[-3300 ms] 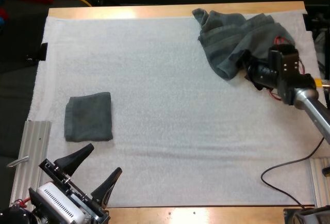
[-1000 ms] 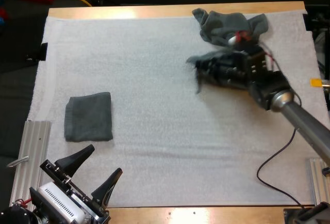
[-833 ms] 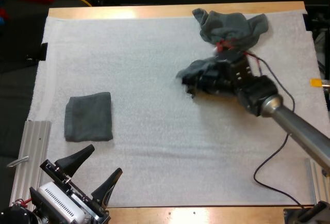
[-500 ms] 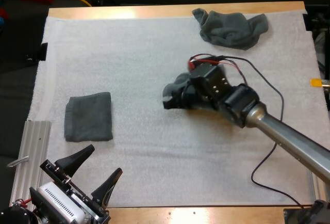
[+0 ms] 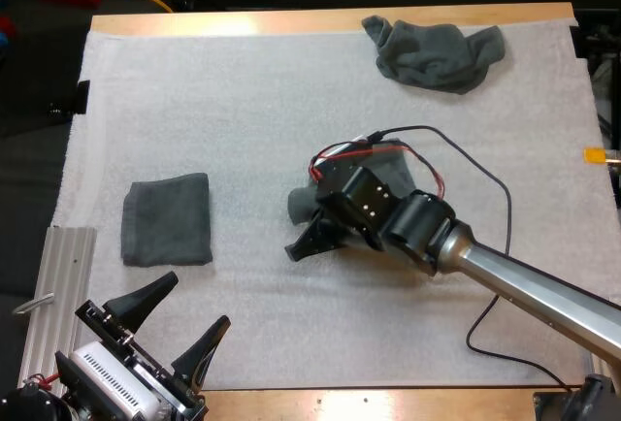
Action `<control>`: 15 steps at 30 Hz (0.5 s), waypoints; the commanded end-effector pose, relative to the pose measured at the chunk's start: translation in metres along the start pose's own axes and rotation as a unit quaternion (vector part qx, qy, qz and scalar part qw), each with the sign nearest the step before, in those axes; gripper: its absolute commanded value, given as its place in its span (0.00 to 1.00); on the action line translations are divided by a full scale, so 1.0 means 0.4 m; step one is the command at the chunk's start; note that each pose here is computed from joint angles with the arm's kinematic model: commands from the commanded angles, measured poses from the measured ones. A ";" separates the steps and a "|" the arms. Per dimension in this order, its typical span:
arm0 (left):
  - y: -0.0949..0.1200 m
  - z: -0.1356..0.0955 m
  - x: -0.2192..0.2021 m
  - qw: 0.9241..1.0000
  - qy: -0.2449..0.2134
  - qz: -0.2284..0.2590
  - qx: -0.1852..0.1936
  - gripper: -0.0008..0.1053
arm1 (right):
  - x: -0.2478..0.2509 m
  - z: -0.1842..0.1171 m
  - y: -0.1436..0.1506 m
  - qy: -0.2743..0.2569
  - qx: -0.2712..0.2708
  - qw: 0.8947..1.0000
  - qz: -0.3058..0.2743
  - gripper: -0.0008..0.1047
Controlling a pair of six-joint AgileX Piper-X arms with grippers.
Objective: Pick towel from pile, fold and stack
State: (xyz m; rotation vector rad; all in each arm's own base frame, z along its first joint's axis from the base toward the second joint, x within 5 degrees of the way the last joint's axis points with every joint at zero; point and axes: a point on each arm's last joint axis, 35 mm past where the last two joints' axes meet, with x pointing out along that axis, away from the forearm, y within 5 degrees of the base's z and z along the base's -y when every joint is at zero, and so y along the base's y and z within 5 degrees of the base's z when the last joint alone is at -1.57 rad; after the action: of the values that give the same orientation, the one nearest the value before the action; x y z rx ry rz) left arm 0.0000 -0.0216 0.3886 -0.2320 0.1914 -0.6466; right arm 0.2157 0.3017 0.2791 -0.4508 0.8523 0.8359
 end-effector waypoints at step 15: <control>-0.004 0.005 -0.003 1.000 -0.002 -0.007 -0.001 0.66 | -0.111 -0.018 0.053 0.020 -0.032 0.994 0.102 0.75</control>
State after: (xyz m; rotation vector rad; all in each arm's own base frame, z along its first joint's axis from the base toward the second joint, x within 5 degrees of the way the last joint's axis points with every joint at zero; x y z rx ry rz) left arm 0.0000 -0.0216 0.3886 -0.2320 0.1914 -0.6466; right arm 0.1823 0.2925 0.3007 -0.4388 0.9399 1.0272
